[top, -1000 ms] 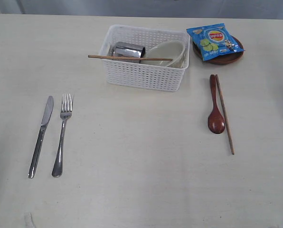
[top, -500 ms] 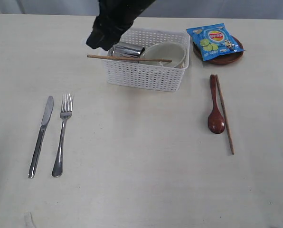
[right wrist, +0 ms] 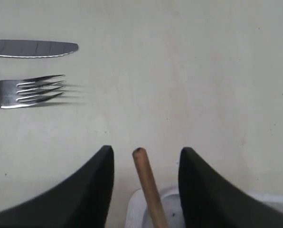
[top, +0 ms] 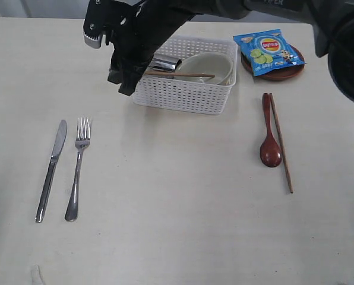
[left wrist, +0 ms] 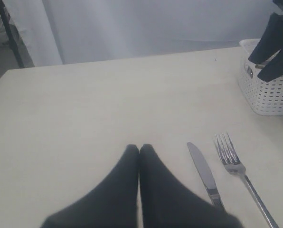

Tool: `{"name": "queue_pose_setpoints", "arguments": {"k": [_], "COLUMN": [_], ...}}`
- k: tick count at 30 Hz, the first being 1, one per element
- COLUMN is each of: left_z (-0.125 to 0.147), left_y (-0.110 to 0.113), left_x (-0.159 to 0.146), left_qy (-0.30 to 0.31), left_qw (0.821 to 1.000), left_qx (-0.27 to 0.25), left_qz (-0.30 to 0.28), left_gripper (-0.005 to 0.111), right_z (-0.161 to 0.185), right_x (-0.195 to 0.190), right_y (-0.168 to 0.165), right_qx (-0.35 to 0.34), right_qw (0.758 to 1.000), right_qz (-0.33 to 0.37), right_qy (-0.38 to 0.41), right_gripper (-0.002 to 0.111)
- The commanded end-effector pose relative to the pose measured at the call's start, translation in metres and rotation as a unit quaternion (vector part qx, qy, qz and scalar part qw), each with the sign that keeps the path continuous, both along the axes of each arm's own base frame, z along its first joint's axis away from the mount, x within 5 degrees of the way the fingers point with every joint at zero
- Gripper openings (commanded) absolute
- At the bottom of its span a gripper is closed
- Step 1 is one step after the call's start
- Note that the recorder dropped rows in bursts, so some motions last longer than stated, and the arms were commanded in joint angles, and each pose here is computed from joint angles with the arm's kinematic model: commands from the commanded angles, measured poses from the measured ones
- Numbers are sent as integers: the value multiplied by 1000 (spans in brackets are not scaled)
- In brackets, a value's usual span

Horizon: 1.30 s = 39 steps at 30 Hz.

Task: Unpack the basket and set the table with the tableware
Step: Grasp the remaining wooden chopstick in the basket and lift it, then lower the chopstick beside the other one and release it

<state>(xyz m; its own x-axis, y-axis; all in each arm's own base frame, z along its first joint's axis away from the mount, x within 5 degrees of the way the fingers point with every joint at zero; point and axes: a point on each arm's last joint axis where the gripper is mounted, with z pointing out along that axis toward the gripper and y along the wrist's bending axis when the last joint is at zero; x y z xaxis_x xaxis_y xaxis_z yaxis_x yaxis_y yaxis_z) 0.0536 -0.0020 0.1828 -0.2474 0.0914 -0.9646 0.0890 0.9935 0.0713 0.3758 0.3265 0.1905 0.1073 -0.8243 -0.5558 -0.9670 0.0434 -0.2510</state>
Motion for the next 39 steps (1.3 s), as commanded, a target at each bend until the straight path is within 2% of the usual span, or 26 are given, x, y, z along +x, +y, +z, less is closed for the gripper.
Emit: {"name": "queue_pose_setpoints", "arguments": {"k": [1,4,15,23,26,29,33,36,39], "left_z": [-1,-1,-1,-1,-1,-1,-1,-1,-1], "left_y": [0,0,0,0,0,0,0,0,0], "left_x": [0,0,0,0,0,0,0,0,0], "left_qy": [0,0,0,0,0,0,0,0,0], "left_qw": [1000,1000,1000,1000,1000,1000,1000,1000,1000], "left_qx": [-2,-2,-2,-2,-2,-2,-2,-2,-2], "left_qz": [-2,-2,-2,-2,-2,-2,-2,-2,-2], "left_gripper": [0,0,0,0,0,0,0,0,0], "right_z": [-1,2,58,131,154,168,169,157,136], "right_x": [4,4,-8,-30,-37,-35,-16,0,15], "right_y": [-1,-1,-9,-26,-38,-57,-99,-135,-174], "right_qx": [-5,-3,26,64,59,33,6,8,14], "right_qw": [1000,1000,998,994,991,985,954,916,852], "right_qz": [1,0,6,-5,-29,-112,-286,-401,-520], "right_qy": [-18,-20,-54,-93,-116,-130,-88,-14,56], "right_gripper": [20,-1,0,0,0,0,0,0,0]}}
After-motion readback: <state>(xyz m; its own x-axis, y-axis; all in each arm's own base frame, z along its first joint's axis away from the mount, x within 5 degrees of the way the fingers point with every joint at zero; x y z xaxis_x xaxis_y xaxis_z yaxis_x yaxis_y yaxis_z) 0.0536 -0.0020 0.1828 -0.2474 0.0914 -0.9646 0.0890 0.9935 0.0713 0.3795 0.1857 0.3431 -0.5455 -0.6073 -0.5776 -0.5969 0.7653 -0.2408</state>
